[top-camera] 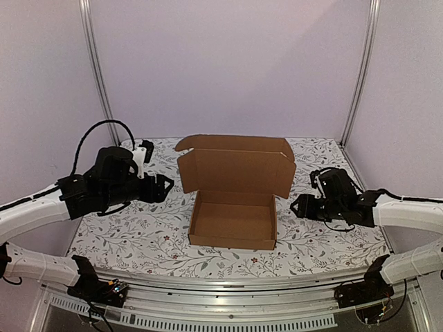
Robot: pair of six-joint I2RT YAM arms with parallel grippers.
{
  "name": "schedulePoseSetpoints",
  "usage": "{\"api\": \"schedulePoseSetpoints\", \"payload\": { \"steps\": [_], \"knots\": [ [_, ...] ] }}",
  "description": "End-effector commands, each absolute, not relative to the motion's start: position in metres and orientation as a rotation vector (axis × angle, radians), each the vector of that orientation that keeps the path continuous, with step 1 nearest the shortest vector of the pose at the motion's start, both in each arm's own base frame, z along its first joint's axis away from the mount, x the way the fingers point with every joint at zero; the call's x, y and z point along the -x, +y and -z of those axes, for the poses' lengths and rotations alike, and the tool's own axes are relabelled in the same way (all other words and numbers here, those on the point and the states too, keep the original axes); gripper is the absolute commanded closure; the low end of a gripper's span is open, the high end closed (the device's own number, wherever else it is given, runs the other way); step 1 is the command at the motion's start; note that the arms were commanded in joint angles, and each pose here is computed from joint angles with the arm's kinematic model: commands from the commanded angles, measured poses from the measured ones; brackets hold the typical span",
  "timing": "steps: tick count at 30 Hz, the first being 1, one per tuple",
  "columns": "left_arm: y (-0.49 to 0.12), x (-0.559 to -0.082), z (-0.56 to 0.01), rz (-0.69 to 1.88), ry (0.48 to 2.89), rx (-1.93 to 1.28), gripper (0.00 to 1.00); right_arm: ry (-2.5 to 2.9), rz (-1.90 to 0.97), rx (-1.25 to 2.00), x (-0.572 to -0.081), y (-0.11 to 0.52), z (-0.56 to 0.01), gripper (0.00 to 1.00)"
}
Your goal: Fold the paper box
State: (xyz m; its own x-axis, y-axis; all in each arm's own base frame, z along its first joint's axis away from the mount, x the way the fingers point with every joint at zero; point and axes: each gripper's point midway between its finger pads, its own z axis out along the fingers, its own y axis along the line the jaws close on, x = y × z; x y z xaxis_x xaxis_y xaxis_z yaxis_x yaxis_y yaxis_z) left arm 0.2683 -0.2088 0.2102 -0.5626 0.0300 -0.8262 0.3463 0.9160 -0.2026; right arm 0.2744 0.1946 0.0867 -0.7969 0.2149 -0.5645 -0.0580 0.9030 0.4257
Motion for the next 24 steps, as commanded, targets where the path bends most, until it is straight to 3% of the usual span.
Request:
{"api": "schedulePoseSetpoints", "payload": {
  "steps": [1, 11, 24],
  "knots": [
    [-0.216, -0.285, -0.214, 0.469, 2.065, -0.306, 0.29, 2.349, -0.484, 0.031, -0.271, 0.181, -0.126, 0.4],
    [-0.228, -0.308, -0.214, 0.53, 1.922, -0.42, 0.46, 2.137, -0.5, 0.321, -0.274, 0.195, -0.201, 0.36],
    [-0.238, -0.332, -0.213, 0.656, 1.796, -0.559, 0.52, 2.101, -0.614, 0.456, -0.256, 0.21, -0.219, 0.34]
  ]
}}
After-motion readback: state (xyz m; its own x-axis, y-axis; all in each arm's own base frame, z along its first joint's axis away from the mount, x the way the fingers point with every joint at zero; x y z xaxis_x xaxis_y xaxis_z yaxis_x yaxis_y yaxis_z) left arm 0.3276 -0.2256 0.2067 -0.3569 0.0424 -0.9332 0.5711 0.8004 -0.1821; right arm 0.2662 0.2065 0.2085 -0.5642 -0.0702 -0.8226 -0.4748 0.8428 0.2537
